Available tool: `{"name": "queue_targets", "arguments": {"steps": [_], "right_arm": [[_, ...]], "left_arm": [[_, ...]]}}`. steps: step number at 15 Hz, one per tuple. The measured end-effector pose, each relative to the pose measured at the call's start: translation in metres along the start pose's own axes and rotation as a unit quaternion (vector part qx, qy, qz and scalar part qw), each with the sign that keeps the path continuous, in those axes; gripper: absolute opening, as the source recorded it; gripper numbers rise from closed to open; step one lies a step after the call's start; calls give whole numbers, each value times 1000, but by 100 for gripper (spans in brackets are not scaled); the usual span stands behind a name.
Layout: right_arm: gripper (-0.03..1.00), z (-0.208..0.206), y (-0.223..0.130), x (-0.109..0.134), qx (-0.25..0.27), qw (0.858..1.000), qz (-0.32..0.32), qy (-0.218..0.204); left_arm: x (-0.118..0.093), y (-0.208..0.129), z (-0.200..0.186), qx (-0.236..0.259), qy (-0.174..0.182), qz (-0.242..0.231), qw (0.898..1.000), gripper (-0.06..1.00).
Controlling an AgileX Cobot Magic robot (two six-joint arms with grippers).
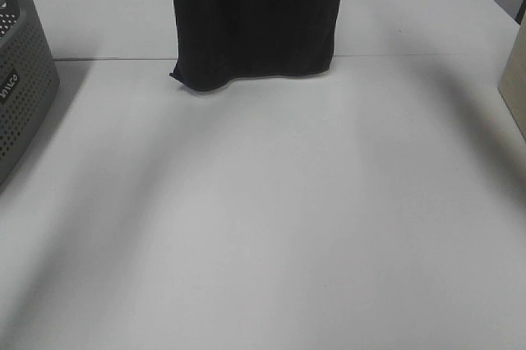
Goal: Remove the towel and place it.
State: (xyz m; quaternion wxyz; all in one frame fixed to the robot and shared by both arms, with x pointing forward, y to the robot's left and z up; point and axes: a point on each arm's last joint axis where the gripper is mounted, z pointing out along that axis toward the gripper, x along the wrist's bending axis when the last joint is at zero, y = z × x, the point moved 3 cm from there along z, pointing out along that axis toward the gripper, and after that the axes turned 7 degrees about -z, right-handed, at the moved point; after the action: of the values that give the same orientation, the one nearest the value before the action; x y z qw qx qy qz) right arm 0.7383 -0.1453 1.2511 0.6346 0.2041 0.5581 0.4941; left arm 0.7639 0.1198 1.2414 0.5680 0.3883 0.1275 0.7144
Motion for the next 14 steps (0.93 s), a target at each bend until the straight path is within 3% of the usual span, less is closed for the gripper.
{"name": "queue_targets", "arguments": {"steps": [6,12,14], "right_arm": [[2,9,-34,6,25,999,31,3],[2,9,-33,7,21,999,39,5],[2,10,-26,9,-8,999,40,14]], "left_arm": [[-12,-31,-4,34,-24,3,999,0],[-7,-32,-4,33,-20,6,999,0],[-3,-30,-4,24,-13,6,1000,0]]}}
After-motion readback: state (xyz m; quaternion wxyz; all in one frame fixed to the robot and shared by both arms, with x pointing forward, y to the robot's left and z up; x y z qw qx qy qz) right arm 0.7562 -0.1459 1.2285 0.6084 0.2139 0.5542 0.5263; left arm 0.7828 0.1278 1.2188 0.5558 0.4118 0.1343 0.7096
